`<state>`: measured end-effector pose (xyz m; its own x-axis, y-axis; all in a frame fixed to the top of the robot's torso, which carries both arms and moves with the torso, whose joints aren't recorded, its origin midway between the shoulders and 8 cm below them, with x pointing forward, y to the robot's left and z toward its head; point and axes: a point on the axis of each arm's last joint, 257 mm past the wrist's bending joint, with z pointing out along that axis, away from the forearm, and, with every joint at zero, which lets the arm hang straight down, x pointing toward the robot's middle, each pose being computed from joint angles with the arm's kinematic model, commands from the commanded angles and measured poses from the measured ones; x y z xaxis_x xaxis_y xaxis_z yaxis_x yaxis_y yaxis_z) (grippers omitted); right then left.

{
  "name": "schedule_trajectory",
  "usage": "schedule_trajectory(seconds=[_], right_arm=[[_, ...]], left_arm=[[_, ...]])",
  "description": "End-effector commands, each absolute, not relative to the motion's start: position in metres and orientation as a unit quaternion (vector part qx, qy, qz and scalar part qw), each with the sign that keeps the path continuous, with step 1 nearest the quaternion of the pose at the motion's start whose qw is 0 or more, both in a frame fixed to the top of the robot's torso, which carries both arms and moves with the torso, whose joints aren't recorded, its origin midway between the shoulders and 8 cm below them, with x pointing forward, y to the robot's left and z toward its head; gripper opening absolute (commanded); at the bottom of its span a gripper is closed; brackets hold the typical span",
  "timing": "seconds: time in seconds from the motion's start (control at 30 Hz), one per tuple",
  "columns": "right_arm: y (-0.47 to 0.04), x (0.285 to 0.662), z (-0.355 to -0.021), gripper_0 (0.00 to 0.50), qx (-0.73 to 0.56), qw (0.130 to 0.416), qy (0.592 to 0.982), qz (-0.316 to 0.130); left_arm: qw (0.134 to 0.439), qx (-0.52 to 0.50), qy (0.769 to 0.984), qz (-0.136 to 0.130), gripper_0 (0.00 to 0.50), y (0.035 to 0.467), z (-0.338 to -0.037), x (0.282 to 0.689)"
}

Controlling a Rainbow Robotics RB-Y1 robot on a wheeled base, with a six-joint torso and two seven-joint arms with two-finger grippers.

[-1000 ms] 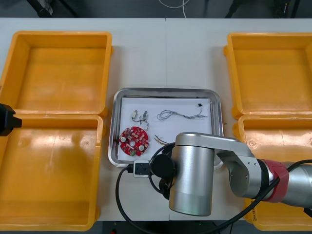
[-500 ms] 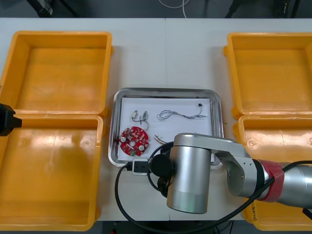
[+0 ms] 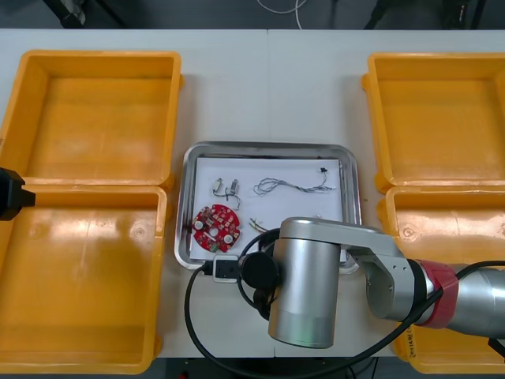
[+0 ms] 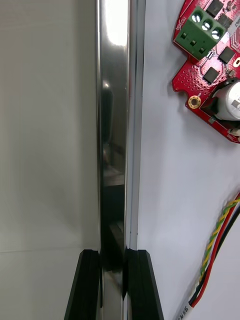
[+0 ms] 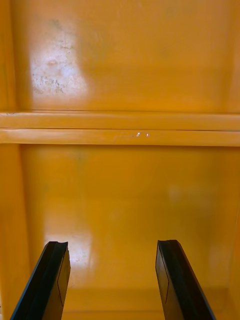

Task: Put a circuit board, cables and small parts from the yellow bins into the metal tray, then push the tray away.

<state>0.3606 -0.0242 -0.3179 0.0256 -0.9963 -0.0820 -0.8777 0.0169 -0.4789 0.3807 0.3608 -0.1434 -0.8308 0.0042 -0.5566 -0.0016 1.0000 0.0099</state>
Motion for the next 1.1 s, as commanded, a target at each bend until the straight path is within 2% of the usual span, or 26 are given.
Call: schedule_trajectory(seconds=[0.03, 0.3, 0.47, 0.73, 1.1], right_arm=[[-0.009, 0.355, -0.315, 0.0, -0.699, 0.218, 0.667, -0.141], [-0.008, 0.372, -0.298, 0.0, -0.694, 0.234, 0.663, -0.155], [-0.011, 0.384, -0.295, 0.0, -0.69, 0.23, 0.667, -0.162], [-0.009, 0.41, -0.287, 0.0, -0.681, 0.246, 0.667, -0.172], [-0.013, 0.443, -0.274, 0.0, -0.668, 0.249, 0.677, -0.183]], left_arm=[[0.296, 0.034, 0.954, 0.025, 0.5, 0.365, -0.14, 0.376], [0.296, 0.034, 0.954, 0.025, 0.5, 0.365, -0.14, 0.376], [0.296, 0.034, 0.954, 0.025, 0.5, 0.365, -0.14, 0.376], [0.296, 0.034, 0.954, 0.025, 0.5, 0.365, -0.14, 0.376], [0.296, 0.034, 0.954, 0.025, 0.5, 0.365, -0.14, 0.376]])
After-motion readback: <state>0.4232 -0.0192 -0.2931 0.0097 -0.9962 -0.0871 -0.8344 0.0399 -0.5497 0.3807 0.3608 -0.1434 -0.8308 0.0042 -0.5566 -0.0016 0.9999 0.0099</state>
